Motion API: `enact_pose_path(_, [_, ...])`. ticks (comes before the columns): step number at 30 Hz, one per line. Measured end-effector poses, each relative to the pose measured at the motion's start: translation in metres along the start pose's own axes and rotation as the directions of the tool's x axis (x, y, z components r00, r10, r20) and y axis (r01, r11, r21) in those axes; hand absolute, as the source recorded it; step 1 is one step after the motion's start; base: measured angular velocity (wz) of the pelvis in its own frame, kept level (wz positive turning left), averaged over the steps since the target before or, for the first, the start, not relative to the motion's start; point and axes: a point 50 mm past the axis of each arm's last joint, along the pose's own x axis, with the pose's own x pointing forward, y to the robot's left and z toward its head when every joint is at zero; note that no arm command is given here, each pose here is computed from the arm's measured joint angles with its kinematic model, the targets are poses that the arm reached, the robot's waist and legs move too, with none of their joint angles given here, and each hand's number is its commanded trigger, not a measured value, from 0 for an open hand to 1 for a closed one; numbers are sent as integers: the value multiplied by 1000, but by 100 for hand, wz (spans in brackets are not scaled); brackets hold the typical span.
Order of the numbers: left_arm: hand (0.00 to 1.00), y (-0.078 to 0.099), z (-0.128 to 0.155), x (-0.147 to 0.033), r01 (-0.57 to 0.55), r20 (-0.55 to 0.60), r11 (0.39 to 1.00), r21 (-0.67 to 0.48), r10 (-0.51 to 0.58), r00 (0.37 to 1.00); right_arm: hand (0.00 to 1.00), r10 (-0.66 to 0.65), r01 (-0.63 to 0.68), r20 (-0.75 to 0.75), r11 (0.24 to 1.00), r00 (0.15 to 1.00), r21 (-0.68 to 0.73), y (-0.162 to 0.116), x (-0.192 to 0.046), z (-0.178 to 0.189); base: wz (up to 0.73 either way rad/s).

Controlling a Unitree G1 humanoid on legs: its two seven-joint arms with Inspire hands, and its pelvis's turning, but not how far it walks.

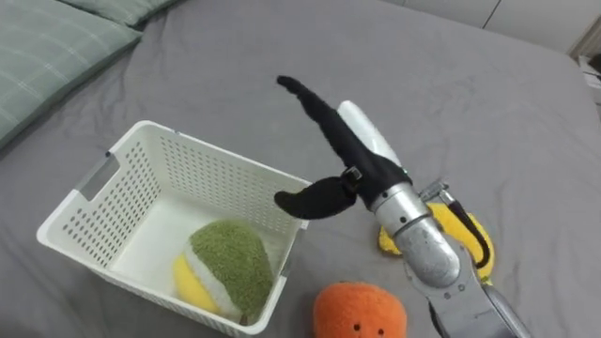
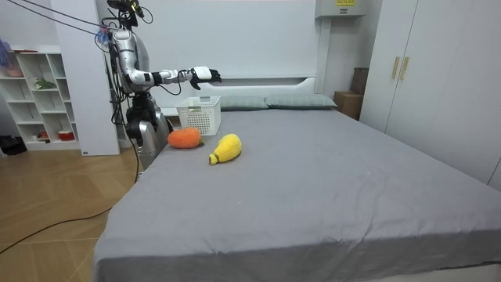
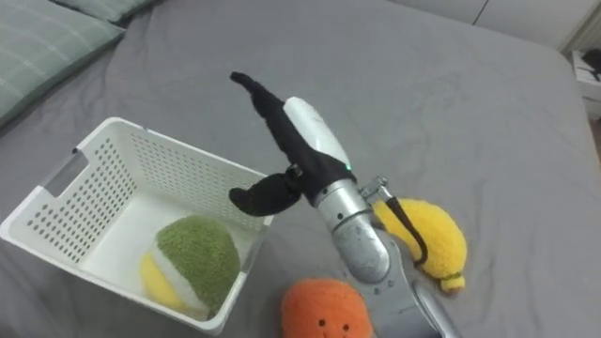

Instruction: Collect toys from the bed

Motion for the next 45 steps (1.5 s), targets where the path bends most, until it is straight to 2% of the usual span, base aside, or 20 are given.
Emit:
enact_pose_path(2, [0, -1, -6, -1, 1, -12, 1000, 3, -1, 1000, 0, -61, 61, -55, 998, 997, -3, -8, -1, -13, -5])
enact_pose_path(10, [0, -2, -22, -5, 0, -52, 1000, -8, -1, 999, 0, -169, 169, -151, 986, 974, -11, -28, -5, -38, -1])
enact_pose_path(15, [0, -3, -32, -7, -2, -77, 1000, -3, 2, 997, 0, -172, 172, -226, 985, 959, -22, -26, -10, -59, 0])
enact_pose_path(20, [0, -1, -36, -8, -9, -88, 1000, 0, 9, 996, 0, -133, 123, -445, 991, 886, -51, -23, -29, -113, -1])
enact_pose_path(22, [0, 0, -37, -8, -13, -92, 1000, -2, 12, 996, 0, -129, 105, -484, 992, 866, -77, -25, -32, -123, -3])
enact_pose_path(33, [0, 19, -5, 0, -99, 15, 995, -6, 99, 995, 0, -231, 156, -572, 972, 787, -178, -48, -9, -147, 6])
enact_pose_path(39, [0, 20, 6, 3, -94, 31, 995, -40, 95, 995, 0, -240, 136, -644, 969, 727, -207, -53, -16, -164, 9])
enact_pose_path(45, [0, 22, 11, 4, -98, 48, 994, -50, 101, 994, 0, -296, 120, -673, 948, 678, -296, -69, -24, -176, 4])
